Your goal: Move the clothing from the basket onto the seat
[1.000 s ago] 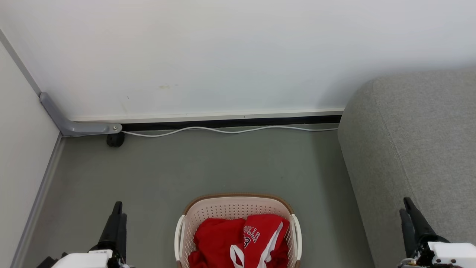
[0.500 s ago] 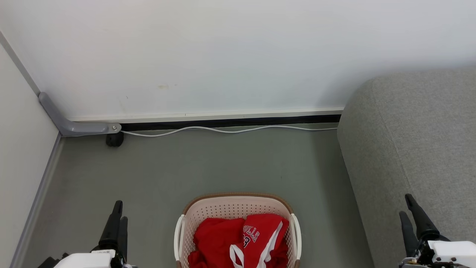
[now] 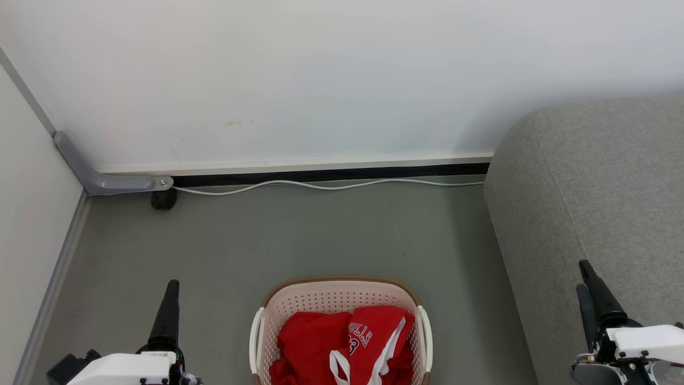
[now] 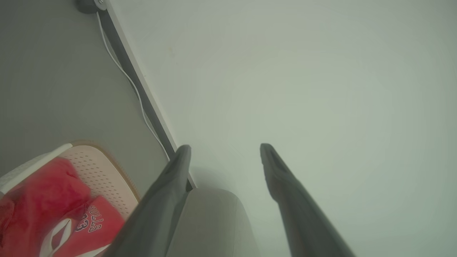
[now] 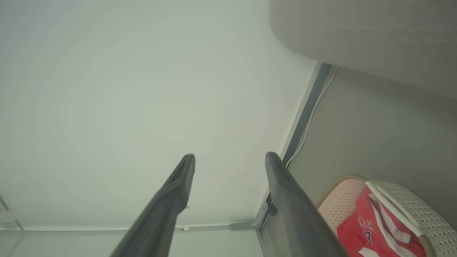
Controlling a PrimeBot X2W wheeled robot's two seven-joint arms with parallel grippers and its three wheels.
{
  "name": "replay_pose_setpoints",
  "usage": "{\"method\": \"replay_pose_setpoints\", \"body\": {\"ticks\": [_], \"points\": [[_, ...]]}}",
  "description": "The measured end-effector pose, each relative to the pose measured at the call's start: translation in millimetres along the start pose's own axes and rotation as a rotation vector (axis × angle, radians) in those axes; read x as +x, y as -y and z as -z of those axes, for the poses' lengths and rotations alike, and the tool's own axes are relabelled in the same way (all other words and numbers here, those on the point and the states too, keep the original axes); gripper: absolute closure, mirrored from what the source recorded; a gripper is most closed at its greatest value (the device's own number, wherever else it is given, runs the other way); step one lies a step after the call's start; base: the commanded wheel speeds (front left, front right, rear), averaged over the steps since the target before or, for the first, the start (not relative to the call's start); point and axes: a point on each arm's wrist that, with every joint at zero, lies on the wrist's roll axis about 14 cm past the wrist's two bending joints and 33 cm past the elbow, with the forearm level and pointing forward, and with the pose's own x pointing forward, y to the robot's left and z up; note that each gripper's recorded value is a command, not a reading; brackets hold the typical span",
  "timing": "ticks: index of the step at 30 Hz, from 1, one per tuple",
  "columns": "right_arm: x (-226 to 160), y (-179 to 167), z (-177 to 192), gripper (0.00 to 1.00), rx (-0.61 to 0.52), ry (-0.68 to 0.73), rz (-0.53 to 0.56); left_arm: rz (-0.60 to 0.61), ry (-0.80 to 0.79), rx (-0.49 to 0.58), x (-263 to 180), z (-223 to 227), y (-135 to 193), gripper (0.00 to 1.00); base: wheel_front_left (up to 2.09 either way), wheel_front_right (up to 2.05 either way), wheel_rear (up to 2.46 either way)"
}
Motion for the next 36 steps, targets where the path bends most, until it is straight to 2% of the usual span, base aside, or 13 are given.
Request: {"method": "replay_pose_setpoints", "body": {"ticks": [36], "points": [[20, -18, 1, 0.00, -0.581, -0.043, -0.061, -0.009, -0.017, 0.545, 12, 18, 10, 0.00, 0.00, 0.00, 0.00]]}}
